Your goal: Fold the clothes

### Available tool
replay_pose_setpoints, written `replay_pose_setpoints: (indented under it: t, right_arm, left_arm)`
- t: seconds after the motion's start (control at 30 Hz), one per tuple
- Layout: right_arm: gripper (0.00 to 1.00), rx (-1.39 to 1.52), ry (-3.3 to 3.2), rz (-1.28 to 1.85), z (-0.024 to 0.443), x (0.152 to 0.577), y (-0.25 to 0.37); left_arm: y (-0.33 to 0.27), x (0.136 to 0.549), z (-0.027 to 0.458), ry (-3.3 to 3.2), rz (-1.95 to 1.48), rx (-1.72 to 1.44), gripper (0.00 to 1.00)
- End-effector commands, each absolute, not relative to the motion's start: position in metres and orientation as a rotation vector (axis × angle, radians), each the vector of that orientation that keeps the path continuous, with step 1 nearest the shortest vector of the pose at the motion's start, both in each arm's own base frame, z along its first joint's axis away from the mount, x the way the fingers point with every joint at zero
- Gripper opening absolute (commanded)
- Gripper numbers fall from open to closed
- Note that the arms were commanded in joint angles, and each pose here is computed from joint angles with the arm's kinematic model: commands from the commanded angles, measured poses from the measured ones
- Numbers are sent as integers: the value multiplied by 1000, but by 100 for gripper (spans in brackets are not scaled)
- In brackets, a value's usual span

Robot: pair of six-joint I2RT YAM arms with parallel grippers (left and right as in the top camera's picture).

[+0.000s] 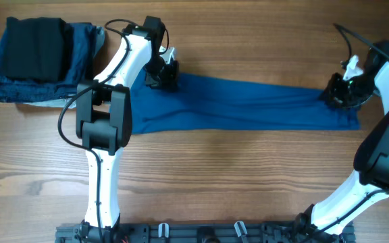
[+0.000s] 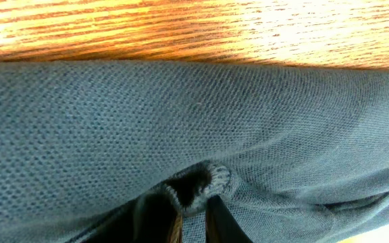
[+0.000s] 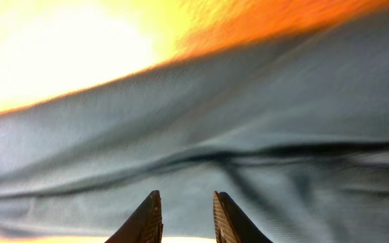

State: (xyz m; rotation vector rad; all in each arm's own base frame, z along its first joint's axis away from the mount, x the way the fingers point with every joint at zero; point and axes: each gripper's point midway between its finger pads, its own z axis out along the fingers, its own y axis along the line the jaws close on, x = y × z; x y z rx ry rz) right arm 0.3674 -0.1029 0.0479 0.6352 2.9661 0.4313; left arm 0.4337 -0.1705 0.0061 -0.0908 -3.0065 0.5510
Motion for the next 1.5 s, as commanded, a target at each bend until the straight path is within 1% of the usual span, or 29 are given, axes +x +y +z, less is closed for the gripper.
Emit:
replay_pose_setpoints:
  t: [0.0, 0.1, 0.23, 0.3, 0.33, 0.37, 0.53, 0.6, 0.77, 0.9, 0.93, 1.0, 1.07, 1.2, 1.33, 1.37, 1.43, 1.47]
  right_arm:
    - [30, 681, 2963, 161, 52, 371, -139]
    - [32, 780, 2892, 139, 53, 375, -160]
    - [38, 893, 2693, 387, 65, 389, -185]
    - [40, 1090, 2581, 400, 67, 386, -210]
    - [40, 1142, 2536, 434, 70, 385, -217]
    - [40, 1149, 2496, 502, 74, 387, -219]
    - [41, 1273, 2386, 581, 78, 396, -224]
    - [41, 1310, 2355, 646, 72, 402, -221]
    - [41, 1405, 2370, 707, 32, 404, -219]
    - [40, 1394, 2364, 731, 27, 408, -218]
    - [39, 1389, 2360, 728, 27, 409, -219]
    - [31, 1395, 2349, 727, 28, 411, -221]
    - [29, 1411, 2339, 729, 27, 411, -221]
    - [29, 1400, 2334, 779, 29, 413, -215]
    - [29, 1452, 2330, 796, 28, 411, -210]
    - [27, 1448, 2333, 796, 28, 412, -209]
    - [12, 1439, 2338, 795, 28, 414, -207]
    - [7, 1427, 2340, 786, 28, 416, -207]
  left_arm:
    - [-152, 436, -11, -3017, 438, -52, 13]
    - [-152, 435, -11, -3016, 438, -53, 13]
    - [-153, 435, -11, -3017, 438, -57, 13]
    - [-153, 435, -11, -3016, 438, -57, 13]
    - [-153, 434, -11, -3013, 436, -56, 13]
    - [-153, 434, -11, -3012, 435, -57, 13]
    - [-153, 434, -11, -3013, 436, -57, 16]
    - [-153, 434, -11, -3012, 436, -57, 16]
    - [-152, 432, -10, -3003, 431, -54, 16]
    - [-152, 432, -10, -3003, 431, -54, 15]
    - [-152, 432, -10, -3003, 431, -54, 15]
    - [-152, 431, -10, -3002, 431, -54, 15]
    - [-152, 431, -10, -3003, 430, -54, 15]
    - [-151, 432, -11, -3006, 420, -55, 15]
    - [-151, 432, -11, -3006, 420, -55, 15]
    - [-151, 432, -11, -3006, 420, -55, 15]
    - [-151, 432, -11, -3006, 420, -54, 9]
    - [-151, 432, -11, -3007, 420, -55, 7]
